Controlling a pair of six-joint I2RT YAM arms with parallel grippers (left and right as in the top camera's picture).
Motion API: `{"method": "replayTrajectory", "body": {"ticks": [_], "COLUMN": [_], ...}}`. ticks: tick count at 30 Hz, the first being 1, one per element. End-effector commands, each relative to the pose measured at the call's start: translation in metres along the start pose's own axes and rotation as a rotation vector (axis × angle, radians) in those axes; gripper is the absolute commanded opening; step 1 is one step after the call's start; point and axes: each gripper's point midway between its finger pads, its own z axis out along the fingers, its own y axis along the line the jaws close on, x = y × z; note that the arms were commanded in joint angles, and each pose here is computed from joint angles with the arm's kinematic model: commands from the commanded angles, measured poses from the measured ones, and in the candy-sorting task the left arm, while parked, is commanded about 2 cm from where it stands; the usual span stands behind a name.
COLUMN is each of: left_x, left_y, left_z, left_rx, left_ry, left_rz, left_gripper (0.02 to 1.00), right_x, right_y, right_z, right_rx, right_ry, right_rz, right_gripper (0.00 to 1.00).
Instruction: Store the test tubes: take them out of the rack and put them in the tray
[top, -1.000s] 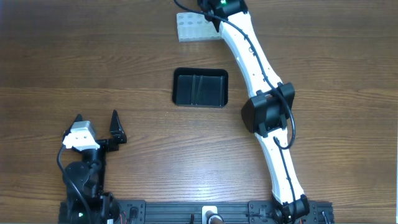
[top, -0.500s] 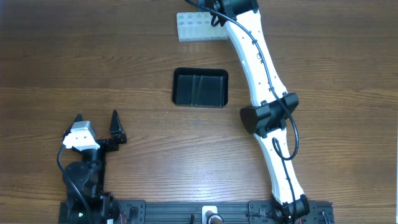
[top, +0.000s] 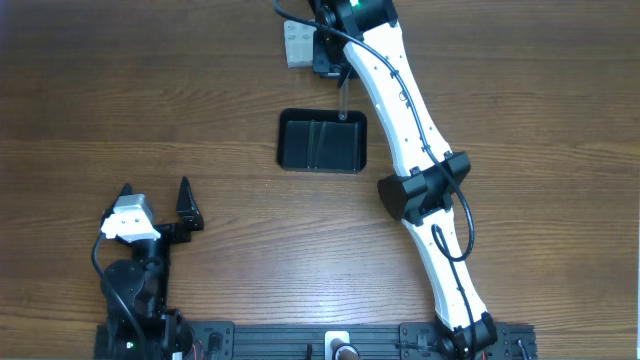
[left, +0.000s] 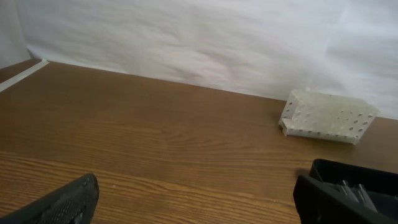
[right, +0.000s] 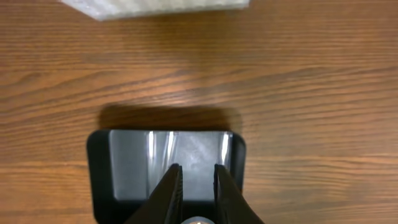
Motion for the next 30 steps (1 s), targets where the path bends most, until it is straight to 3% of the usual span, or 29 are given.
{"method": "replayTrajectory", "body": {"ticks": [1, 18, 23, 30], "left_x": [0.001, 0.001, 0.001, 0.001], "left_y": [-0.001, -0.001, -0.001, -0.001], "left_z": [0.000, 0.000, 0.000, 0.000], "left_rx": [0.008, 0.008, 0.008, 0.008], "left_ry": [0.000, 0.000, 0.000, 0.000], "left_rz": [0.014, 0.014, 0.014, 0.014], "left_gripper": [0.998, 0.996, 0.996, 0.996], "right_x": [0.015, 0.072, 0.075, 0.068], "right_y": [0.018, 0.014, 0.004, 0.003], "right_z": [0.004, 0.059, 0.068, 0.081], "right_rx": [-0.089, 0.030, 0.081, 0.073], "right_ry": [0.077, 0.324, 0.333, 0.312], "right_rz": [0.007, -0.053, -0.060, -0.045], "right_gripper": [0.077, 0.080, 0.075, 0.084]}}
